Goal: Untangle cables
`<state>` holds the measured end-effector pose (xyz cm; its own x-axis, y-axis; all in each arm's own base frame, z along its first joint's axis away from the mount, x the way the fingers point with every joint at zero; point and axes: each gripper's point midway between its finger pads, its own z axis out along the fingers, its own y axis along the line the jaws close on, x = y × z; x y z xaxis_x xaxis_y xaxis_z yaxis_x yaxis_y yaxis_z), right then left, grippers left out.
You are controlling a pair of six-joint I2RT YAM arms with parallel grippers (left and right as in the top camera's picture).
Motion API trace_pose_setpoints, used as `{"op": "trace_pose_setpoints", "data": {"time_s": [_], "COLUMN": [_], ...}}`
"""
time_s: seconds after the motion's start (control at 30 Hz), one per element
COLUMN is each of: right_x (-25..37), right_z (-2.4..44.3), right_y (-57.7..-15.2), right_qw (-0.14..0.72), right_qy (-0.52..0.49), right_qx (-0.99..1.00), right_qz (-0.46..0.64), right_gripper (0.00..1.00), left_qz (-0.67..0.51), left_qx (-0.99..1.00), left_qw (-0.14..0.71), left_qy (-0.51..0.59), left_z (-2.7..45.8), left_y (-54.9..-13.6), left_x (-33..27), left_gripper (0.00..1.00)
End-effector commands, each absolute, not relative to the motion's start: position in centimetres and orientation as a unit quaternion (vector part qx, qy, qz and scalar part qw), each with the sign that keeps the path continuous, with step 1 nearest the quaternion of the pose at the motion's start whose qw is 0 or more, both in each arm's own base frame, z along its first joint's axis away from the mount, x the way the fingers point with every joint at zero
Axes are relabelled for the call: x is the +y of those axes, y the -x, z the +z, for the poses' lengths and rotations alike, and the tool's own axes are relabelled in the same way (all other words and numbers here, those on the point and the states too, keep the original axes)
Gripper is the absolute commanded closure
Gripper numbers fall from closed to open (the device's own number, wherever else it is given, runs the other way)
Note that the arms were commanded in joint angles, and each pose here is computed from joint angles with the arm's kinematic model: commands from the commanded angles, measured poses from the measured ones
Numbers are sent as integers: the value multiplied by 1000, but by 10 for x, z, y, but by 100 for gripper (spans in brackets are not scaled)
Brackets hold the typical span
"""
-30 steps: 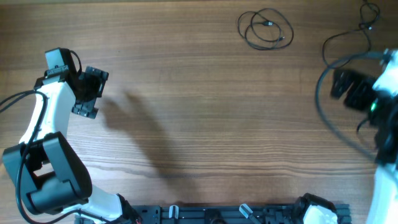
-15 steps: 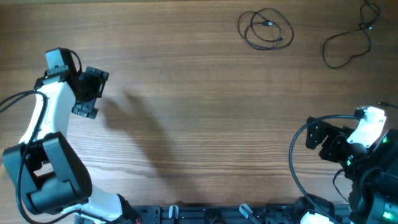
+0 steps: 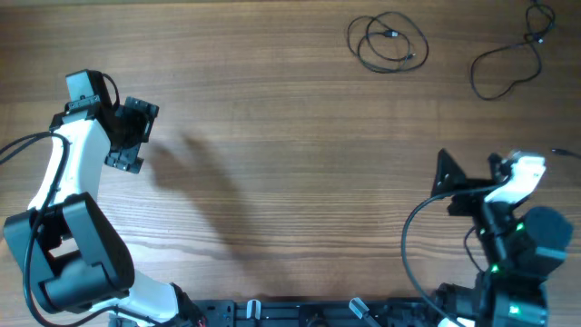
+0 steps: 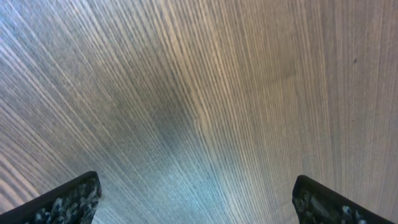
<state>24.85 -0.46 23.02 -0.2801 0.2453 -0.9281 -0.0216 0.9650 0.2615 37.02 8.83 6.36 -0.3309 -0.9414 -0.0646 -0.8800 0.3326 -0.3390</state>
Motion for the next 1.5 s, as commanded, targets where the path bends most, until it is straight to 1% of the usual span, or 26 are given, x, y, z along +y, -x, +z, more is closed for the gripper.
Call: {"op": "trace_pose_setpoints", "data": {"time_s": [0.0, 0.17, 0.33, 0.57, 0.73, 1.0, 1.13, 1.3, 1.47], "right_x": [10, 10, 10, 7, 8, 9, 28, 25, 21], "right_z": [221, 214, 196, 176, 176, 173, 172, 172, 172], "right_y": [-245, -237, -244, -246, -246, -247, -246, -246, -247], "right_qw": [644, 708, 719, 705, 706, 704, 702, 702, 702], "right_qy": [-44, -46, -43, -32, -22, 25, 69, 70, 45], "right_qx": [753, 697, 686, 704, 705, 710, 708, 708, 710], "right_qz": [127, 100, 101, 76, 69, 25, 32, 18, 27], "right_gripper": [0, 0, 0, 0, 0, 0, 0, 0, 0], "left_qz": [-120, -120, -120, -120, -120, -120, -120, -120, -120], "left_qx": [806, 806, 806, 806, 806, 806, 806, 806, 806], "left_qw": [120, 120, 120, 120, 120, 120, 120, 120, 120], "left_qy": [567, 567, 567, 567, 567, 567, 567, 567, 567], "left_z": [59, 59, 59, 59, 59, 59, 59, 59, 59], "left_y": [-368, -368, -368, -368, -368, -368, -368, -368, -368], "left_x": [90, 90, 90, 90, 90, 90, 90, 90, 90], "left_gripper": [0, 0, 0, 0, 0, 0, 0, 0, 0]}}
